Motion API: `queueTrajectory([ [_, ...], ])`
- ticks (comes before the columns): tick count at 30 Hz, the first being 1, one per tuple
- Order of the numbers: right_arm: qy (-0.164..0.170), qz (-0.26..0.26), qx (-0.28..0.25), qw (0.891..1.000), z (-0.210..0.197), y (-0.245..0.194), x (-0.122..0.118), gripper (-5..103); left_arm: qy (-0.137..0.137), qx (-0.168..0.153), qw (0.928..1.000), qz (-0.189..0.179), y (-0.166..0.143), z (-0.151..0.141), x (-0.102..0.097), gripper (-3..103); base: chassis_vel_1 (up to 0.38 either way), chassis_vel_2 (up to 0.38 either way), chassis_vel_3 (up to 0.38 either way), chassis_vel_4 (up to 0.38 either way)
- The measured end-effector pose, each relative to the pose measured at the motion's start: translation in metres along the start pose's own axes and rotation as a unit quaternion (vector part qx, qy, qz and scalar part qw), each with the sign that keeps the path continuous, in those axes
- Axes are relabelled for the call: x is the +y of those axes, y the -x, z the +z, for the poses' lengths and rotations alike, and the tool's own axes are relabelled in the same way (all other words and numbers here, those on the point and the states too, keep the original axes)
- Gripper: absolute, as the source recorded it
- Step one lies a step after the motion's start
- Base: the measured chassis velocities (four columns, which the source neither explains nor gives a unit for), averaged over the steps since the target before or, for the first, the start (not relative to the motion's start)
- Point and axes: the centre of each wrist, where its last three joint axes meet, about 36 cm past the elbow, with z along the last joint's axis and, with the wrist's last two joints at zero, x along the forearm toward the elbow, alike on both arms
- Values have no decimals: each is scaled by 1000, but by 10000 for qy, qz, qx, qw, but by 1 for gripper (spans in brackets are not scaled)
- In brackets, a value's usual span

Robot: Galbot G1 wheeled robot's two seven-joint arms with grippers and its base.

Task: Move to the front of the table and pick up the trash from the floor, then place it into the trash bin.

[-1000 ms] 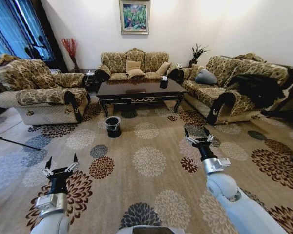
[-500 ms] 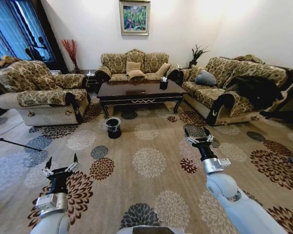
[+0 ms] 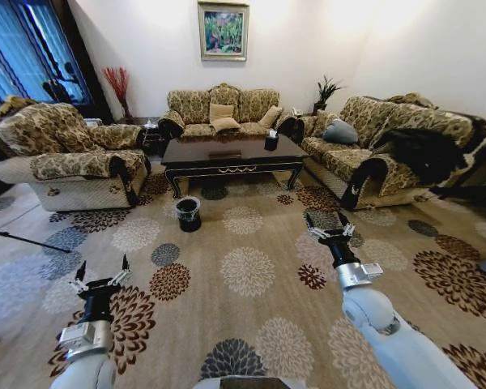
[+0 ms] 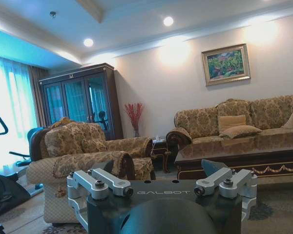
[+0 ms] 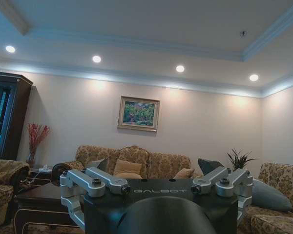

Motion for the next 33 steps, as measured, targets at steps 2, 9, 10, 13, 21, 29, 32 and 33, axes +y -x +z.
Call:
queueTrajectory([
  [2,0,0,0,10000,0,0,0,100,0,0,10000,0,0,0,0,100,0,0,0,0],
  [9,0,0,0,10000,0,0,0,100,0,0,10000,0,0,0,0,100,0,0,0,0],
  [10,0,0,0,10000,0,0,0,100,0,0,10000,0,0,0,0,100,0,0,0,0],
  [13,0,0,0,10000,0,0,0,100,0,0,10000,0,0,0,0,100,0,0,0,0],
  [21,0,0,0,10000,0,0,0,100,0,0,10000,0,0,0,0,100,0,0,0,0],
  [29,0,0,0,10000,0,0,0,100,0,1,10000,0,0,0,0,100,0,0,0,0],
  [32,0,0,0,10000,0,0,0,100,0,0,10000,0,0,0,0,100,0,0,0,0],
  [33,0,0,0,10000,0,0,0,100,0,0,10000,0,0,0,0,100,0,0,0,0],
])
